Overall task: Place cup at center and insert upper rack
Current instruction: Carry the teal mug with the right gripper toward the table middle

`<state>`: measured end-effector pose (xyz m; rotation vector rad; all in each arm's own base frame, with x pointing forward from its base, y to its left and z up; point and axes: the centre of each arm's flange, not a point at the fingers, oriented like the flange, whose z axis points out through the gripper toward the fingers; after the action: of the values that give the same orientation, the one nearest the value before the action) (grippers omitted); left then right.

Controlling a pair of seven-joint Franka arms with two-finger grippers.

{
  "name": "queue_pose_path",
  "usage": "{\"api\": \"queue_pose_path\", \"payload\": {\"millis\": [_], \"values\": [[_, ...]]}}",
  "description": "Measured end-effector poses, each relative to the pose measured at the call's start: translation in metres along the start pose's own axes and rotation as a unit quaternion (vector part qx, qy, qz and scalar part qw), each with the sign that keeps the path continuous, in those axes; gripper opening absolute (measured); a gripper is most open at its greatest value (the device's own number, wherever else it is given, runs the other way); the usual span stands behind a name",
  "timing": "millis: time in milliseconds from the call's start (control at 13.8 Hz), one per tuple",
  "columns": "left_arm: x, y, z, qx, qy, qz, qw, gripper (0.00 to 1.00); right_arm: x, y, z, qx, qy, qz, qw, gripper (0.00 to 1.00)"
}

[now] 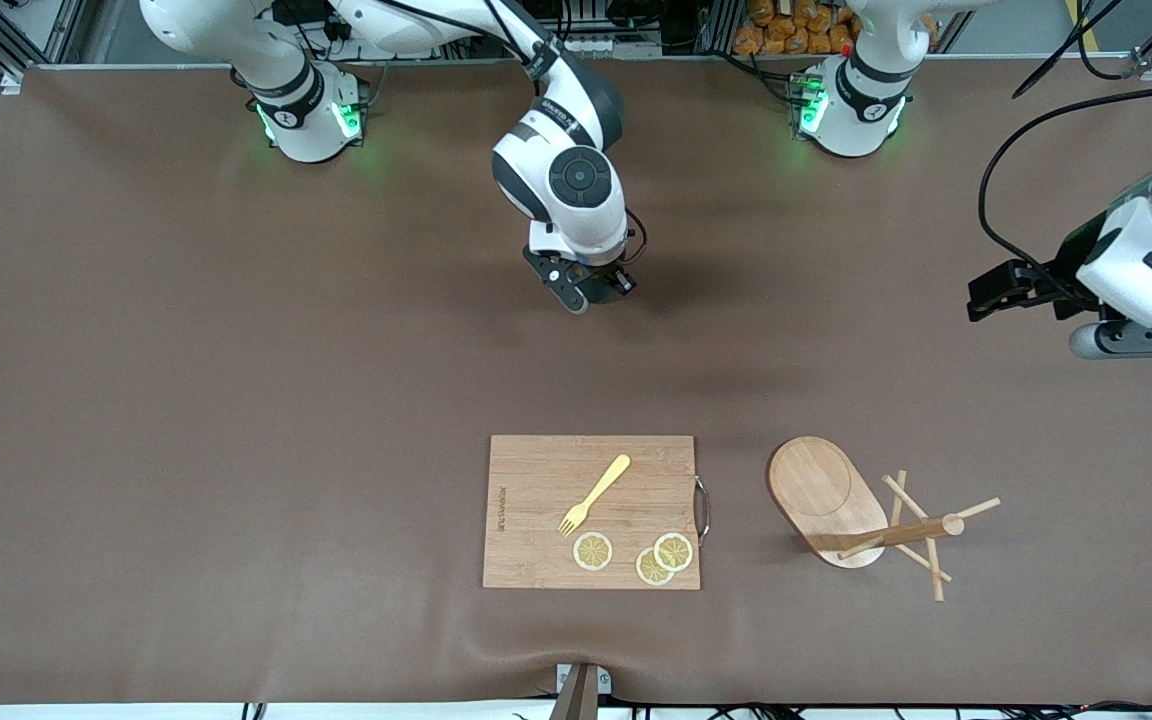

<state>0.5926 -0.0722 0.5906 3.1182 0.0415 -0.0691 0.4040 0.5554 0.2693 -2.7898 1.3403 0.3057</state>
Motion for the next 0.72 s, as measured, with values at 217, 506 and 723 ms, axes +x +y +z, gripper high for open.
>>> {"api": "queue_pose_path", "payload": {"millis": [217,506,723], "values": [[-0.001,0.009,0.0,0.0,0.0,-0.006,1.0,1.0,-0.013,0.002,0.005,0.004,-0.002,0.004,1.0,0.04],[-0.003,0.015,-0.001,0.0,-0.001,-0.004,1.0,1.0,-0.014,0.0,0.009,0.013,-0.003,0.006,1.0,0.04],[-0.007,0.023,-0.003,0.0,-0.002,-0.01,1.0,1.0,-0.014,-0.003,0.011,0.022,-0.018,0.032,0.999,0.04]]}}
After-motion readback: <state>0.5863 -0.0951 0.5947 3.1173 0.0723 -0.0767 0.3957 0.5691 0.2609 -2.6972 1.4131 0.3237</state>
